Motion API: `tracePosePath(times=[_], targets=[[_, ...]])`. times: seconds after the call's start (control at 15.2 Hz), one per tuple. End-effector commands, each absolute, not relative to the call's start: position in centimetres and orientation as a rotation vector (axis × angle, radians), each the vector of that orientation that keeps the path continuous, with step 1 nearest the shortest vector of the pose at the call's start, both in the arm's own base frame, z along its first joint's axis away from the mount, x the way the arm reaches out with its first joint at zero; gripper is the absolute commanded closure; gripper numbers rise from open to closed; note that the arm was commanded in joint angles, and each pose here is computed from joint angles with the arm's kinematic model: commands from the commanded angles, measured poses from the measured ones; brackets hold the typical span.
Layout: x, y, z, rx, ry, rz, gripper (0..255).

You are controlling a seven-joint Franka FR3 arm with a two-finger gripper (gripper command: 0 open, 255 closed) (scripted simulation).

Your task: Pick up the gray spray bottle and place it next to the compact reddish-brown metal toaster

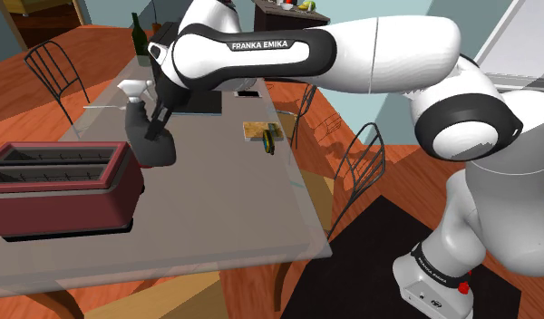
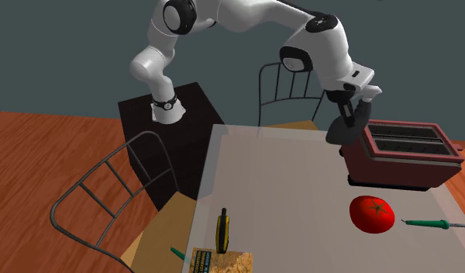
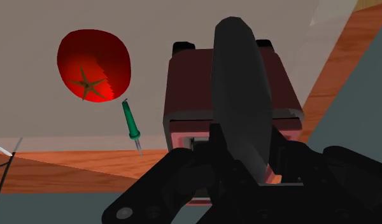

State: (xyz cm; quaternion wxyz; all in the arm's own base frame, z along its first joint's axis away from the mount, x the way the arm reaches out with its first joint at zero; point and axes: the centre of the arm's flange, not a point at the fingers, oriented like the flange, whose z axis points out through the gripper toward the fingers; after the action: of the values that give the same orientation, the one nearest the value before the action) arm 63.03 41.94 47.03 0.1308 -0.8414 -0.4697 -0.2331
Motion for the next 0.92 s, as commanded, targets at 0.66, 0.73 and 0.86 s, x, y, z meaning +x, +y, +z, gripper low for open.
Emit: tracePosePath(times=[0.66,0.73,0.86], targets=[[63.0,42.0,40.7,-2.443,-1.364,-0.678,255],[63.0,42.0,40.2,-2.443,-1.364,-0.678,255],[63.0,42.0,39.1,-2.443,-1.364,-0.678,255]])
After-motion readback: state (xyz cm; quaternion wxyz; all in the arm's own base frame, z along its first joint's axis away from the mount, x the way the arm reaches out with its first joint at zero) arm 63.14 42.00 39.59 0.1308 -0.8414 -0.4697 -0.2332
